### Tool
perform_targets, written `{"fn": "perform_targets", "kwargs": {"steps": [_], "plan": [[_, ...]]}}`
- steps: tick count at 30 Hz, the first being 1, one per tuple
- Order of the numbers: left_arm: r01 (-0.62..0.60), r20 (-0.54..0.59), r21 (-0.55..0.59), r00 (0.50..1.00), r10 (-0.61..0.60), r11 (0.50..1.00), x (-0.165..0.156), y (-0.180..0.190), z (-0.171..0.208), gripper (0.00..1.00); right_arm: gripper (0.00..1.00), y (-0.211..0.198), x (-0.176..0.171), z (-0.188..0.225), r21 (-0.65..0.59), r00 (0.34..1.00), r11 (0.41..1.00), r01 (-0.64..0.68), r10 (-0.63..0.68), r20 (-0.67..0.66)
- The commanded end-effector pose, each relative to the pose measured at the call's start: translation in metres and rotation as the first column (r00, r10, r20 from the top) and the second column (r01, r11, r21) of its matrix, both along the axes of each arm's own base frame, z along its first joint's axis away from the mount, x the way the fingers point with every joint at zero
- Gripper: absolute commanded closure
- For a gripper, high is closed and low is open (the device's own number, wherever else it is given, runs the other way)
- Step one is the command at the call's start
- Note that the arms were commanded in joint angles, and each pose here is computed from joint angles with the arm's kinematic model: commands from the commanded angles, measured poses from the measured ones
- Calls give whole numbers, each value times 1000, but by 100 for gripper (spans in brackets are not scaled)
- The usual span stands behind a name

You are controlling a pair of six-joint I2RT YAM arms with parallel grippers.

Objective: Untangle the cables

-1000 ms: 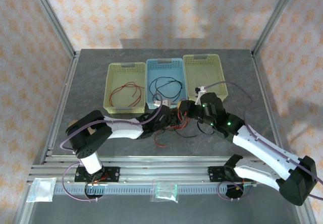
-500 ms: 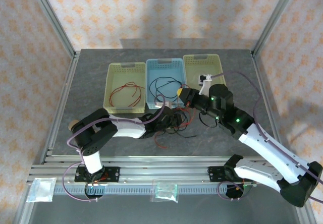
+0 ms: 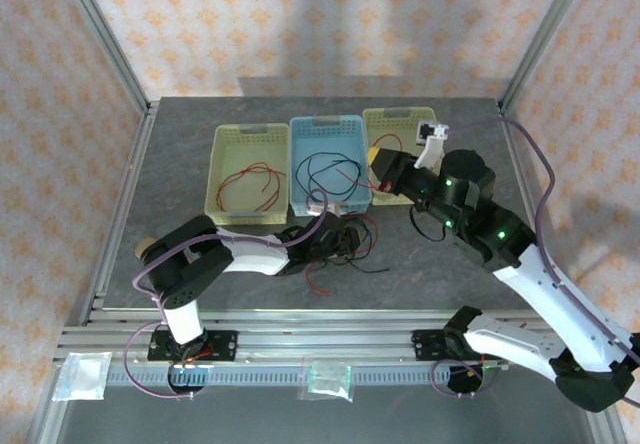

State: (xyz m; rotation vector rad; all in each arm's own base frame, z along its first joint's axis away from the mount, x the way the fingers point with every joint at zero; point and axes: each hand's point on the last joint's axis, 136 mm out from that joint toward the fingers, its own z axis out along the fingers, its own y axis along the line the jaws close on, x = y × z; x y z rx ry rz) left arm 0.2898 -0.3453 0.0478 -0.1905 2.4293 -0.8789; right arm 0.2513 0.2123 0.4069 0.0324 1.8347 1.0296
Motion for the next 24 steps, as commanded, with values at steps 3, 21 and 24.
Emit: {"fn": "perform_targets", "kwargs": {"steps": [3,21,24], "plan": [[3,35,-21,999,-2,1000,2,-3,23,57,100,-24,10,-9,-87,991,987,134,-135,-2],[25,440,-120,897,31,992,9,63,210,44,100,-33,45,-28,-43,942,953,300,-303,-141],[90,508,-125,861,-15,988,7,64,242,38,100,-19,53,-35,-8,945,963,269,-266,-191]]}}
